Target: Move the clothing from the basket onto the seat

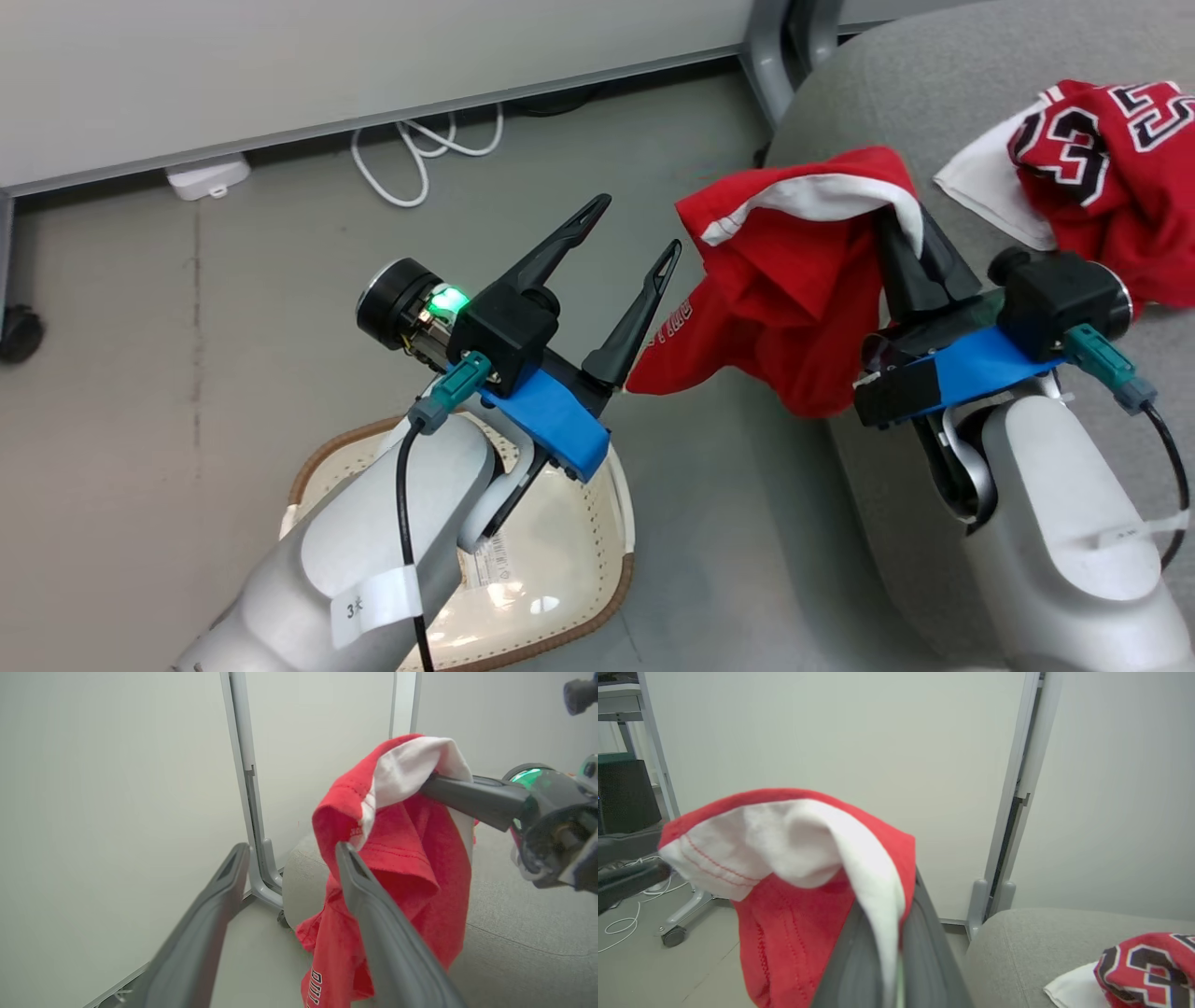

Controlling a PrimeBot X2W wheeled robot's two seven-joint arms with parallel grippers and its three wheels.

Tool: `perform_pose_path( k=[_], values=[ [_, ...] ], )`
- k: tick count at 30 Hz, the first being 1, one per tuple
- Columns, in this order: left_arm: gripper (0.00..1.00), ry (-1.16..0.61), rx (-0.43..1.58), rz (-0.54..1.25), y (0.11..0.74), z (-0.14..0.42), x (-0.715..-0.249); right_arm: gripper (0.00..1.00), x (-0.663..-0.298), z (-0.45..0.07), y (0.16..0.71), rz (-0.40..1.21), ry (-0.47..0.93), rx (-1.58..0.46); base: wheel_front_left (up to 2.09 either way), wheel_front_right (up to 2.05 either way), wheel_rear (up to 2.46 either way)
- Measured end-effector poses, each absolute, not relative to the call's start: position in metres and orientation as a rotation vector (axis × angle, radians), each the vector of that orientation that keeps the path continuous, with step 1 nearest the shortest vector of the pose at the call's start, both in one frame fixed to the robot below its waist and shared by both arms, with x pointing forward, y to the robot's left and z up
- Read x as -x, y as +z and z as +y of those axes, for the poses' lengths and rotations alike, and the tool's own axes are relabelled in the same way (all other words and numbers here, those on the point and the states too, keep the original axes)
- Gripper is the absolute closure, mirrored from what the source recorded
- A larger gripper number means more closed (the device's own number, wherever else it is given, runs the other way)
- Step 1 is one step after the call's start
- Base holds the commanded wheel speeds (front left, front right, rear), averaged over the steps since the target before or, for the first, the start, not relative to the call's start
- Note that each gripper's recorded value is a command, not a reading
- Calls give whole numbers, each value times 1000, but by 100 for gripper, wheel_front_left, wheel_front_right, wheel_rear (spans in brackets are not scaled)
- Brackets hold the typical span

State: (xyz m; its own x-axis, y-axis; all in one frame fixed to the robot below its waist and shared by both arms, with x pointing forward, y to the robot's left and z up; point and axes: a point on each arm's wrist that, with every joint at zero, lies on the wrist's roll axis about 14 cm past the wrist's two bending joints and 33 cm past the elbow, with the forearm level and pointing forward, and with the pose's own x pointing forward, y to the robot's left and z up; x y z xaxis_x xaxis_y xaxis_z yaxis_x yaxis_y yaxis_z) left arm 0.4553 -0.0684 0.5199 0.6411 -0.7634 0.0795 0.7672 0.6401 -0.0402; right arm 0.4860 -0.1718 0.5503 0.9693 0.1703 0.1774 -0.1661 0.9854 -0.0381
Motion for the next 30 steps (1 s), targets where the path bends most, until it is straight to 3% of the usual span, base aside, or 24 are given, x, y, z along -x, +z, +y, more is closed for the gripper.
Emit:
perform_pose_path(
  k=[18, 30],
  values=[
    [0, -1159, 104, -13, 495, -157, -421, 100, -406, -295, 534, -126, -200, 69, 0, 0, 0],
    [0, -1201, 109, 3, 489, -167, -413, 100, -386, -308, 524, -97, -266, 63, 0, 0, 0]
  ],
)
